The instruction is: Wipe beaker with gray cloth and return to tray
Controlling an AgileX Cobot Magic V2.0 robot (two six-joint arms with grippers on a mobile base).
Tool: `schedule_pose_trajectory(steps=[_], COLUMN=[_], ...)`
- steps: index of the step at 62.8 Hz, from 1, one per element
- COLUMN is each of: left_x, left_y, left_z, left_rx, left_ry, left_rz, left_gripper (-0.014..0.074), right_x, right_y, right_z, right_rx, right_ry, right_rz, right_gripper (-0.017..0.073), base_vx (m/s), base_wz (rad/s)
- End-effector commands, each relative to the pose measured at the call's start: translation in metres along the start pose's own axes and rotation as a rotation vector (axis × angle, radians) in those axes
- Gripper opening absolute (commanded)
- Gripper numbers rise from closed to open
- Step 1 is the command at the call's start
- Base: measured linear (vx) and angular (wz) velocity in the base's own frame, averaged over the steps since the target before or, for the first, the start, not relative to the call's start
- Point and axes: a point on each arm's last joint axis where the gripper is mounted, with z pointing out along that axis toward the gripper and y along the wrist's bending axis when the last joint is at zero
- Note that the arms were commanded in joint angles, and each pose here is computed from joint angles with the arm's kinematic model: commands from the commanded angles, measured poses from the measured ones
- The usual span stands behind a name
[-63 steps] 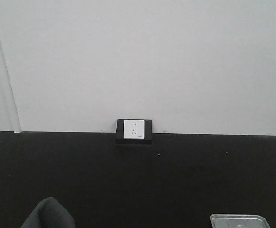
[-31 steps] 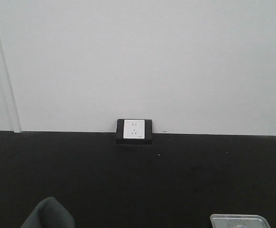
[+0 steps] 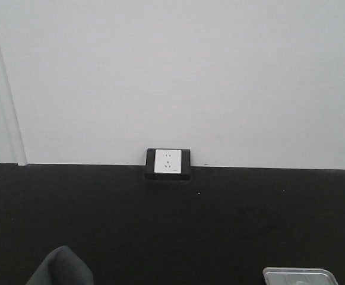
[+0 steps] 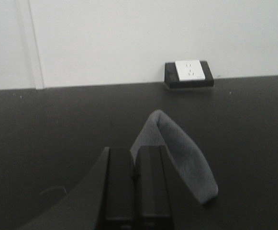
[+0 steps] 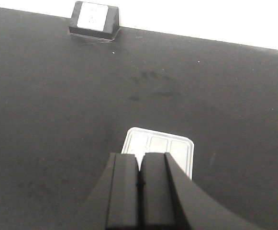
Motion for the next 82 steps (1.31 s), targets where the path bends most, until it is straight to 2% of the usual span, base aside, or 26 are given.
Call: schedule_pose_trajectory(steps=[1,45,52,67,73,77,82], left_x=[0.001,0.002,0.002,0.002,0.002,0.002,0.002], left_y=[0.0,0.0,0.0,0.0,0.0,0.0,0.0], left_z=[0.0,0.0,0.0,0.0,0.0,0.0,0.0], left_rx=[0.006,0.006,0.006,0.006,0.006,0.006,0.006], left_ry=[-0.073,-0.064,-0.064,-0.064,-0.064,-0.064,-0.064], left_rz=[-0.013,-0.011,-0.011,-0.011,-0.011,-0.011,-0.011], left_gripper=[-0.0006,-0.0006,-0.0006,-0.0006,-0.0006,-0.0006,-0.0006], right_x=[-0.012,-0.012,-0.006,0.06,0.093,0.112,0.137], right_y=[-0.001,-0.002,-0.005,-0.01,-0.008,-0.005,-0.002], right_z=[-0.004,-0.004,-0.006,0.003,0.011,0.015,0.024], right_rx=[0.015,0.018,0.073,0.257,0.285,0.274,0.242], right_ry=[-0.088,-0.088,-0.154,-0.514,-0.621,-0.7,-0.752], right_rz=[-0.004,-0.006,-0.038,-0.125,-0.157,-0.141,-0.069], right_gripper=[-0.0011,-0.0011,-0.0011,-0.0011,-0.0011,-0.0011,-0.0011], base_vx=[0.0,0.0,0.0,0.0,0.0,0.0,0.0], base_wz=[0.0,0.0,0.0,0.0,0.0,0.0,0.0])
